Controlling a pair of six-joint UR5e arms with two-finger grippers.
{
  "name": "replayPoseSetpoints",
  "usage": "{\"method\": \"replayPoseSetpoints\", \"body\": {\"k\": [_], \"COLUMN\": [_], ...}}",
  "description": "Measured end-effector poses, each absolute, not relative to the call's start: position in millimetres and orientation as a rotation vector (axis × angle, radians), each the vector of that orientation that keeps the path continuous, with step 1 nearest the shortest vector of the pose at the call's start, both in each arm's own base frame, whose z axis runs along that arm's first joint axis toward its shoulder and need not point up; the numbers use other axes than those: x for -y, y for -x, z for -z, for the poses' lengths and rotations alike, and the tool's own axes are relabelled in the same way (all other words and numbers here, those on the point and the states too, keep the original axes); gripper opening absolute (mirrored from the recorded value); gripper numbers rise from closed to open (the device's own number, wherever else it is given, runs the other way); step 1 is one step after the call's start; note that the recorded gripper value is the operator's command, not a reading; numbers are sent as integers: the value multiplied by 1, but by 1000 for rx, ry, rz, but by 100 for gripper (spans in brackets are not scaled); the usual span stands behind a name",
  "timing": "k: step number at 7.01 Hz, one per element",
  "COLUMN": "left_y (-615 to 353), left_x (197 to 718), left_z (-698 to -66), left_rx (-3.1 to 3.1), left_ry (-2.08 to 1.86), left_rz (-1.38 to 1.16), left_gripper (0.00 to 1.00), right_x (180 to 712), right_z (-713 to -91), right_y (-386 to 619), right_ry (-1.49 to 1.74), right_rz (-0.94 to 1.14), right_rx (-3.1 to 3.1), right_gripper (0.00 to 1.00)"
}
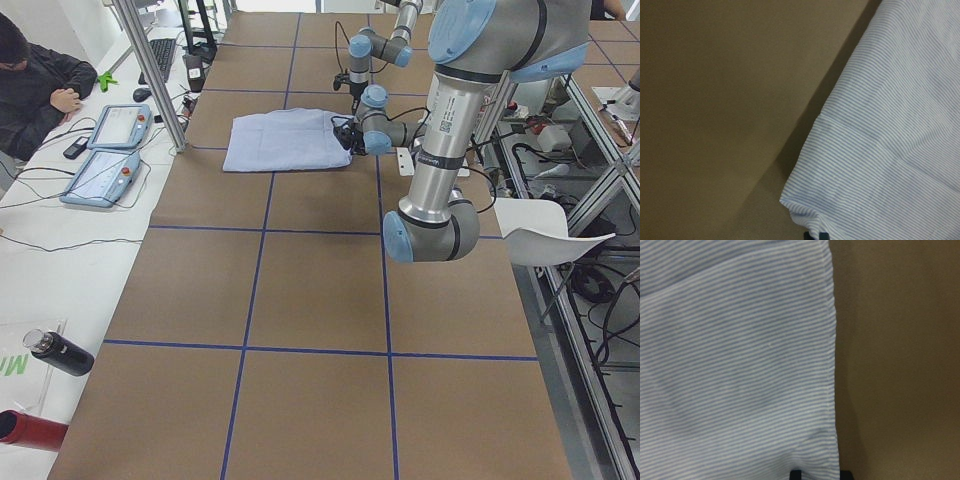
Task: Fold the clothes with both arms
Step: 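Hold both grippers at the near corners of the folded shirt, then grasp the near edge corners of the folded shirt with both grippers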
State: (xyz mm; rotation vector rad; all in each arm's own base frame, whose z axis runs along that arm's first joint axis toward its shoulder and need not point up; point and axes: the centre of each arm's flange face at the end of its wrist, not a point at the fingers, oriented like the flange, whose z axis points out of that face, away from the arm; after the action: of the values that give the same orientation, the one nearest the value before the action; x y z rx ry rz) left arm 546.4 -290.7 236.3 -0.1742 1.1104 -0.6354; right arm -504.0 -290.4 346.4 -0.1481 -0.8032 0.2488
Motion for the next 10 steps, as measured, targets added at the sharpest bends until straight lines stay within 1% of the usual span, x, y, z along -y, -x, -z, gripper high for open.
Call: {"method": "replayPoseSetpoints", "body": {"k": [3,6,10], "left_y": [-545,-540,-513], "left_x": [294,293,273], "left_z": [-237,-234,-209], "left_rx": [-1108,-1105,-1062], "left_ry": [170,169,198], "left_rz": [640,638,614], "left_gripper": [0,0,0], "right_x": [296,307,288], "right_z": [-335,-307,-286], "right_y": [505,498,456], "right_ry": [143,167,230], "right_rz": [-257,-267,-226], "right_rx": [815,829,895], "right_gripper": [0,0,0]}}
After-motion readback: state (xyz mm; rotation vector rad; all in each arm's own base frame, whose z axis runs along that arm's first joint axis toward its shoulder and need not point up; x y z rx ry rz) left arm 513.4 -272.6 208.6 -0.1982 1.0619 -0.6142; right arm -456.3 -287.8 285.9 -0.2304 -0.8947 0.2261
